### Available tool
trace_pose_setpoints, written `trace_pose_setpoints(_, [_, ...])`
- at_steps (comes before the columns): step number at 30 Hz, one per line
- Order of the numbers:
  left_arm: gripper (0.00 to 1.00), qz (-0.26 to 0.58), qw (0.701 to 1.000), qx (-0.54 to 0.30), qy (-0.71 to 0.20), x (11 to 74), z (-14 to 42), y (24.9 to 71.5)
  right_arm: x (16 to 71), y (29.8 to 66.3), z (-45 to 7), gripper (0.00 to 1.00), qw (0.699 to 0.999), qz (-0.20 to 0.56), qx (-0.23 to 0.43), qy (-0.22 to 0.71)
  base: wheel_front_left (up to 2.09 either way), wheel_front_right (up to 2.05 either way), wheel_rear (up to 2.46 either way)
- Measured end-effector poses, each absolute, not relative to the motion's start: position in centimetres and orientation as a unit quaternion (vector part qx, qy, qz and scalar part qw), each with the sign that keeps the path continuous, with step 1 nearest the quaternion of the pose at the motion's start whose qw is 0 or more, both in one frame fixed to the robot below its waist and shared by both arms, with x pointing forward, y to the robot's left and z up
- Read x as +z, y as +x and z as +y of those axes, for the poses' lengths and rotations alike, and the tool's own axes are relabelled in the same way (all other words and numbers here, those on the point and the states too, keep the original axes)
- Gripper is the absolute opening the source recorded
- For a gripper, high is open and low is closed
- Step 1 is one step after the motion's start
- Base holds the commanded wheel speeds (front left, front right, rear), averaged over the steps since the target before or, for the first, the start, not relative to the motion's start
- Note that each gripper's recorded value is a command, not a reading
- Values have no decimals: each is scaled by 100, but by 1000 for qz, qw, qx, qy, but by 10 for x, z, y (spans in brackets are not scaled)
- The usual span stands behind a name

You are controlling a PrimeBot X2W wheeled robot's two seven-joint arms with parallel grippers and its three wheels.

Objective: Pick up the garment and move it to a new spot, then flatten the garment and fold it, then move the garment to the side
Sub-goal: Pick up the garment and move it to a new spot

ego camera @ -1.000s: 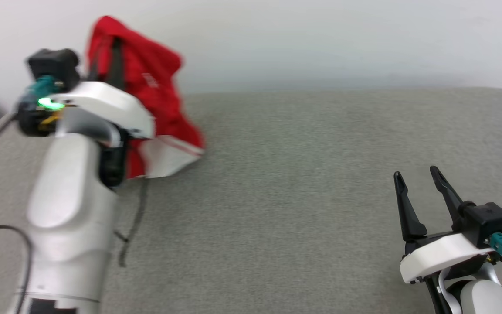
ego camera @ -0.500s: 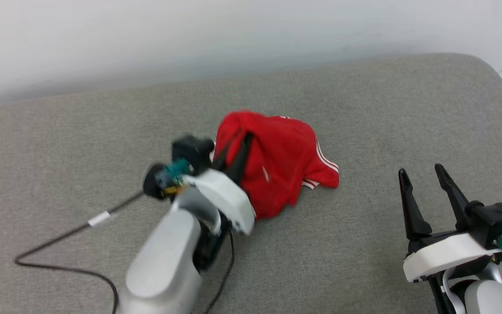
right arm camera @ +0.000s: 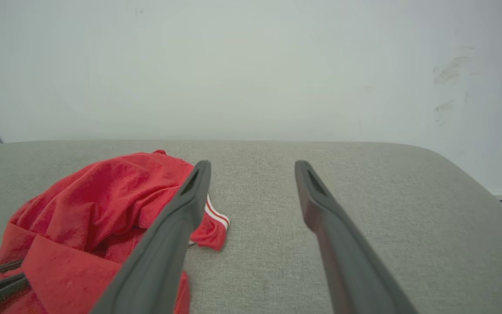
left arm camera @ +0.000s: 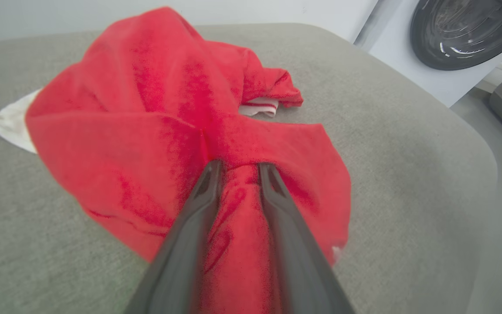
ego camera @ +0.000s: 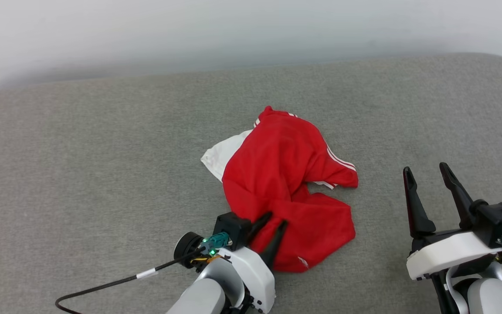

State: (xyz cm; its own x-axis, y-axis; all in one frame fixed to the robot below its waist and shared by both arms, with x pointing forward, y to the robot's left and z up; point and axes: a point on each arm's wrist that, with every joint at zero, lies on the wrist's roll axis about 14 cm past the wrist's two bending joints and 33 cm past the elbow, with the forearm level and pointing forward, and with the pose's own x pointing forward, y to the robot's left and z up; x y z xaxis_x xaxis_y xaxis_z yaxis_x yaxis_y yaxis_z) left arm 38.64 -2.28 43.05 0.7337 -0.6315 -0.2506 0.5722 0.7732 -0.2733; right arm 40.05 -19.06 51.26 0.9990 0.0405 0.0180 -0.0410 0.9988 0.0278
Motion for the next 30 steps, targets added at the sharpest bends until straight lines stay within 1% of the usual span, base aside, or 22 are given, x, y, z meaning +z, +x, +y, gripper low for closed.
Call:
trace_pose_setpoints(8, [100,29,942,-323,-91,499,-19,391,526,400,-179,100,999,-24,37,14,0,0,0])
trace_pose_setpoints(13, [100,-24,957,-273,-93,531,11,400,534,395,-174,100,998,-33,44,13,0,0,0])
trace_pose_setpoints(21, [100,-37,985,-142,-88,535,92,414,540,388,-171,100,998,-35,49,12,0,0,0])
trace_pose_setpoints(27, [100,-26,995,-53,-76,521,151,406,535,378,-173,100,998,-25,47,14,0,0,0])
trace_pose_setpoints(30, [100,-22,997,-29,-74,516,168,400,533,375,-172,100,999,-23,47,15,0,0,0])
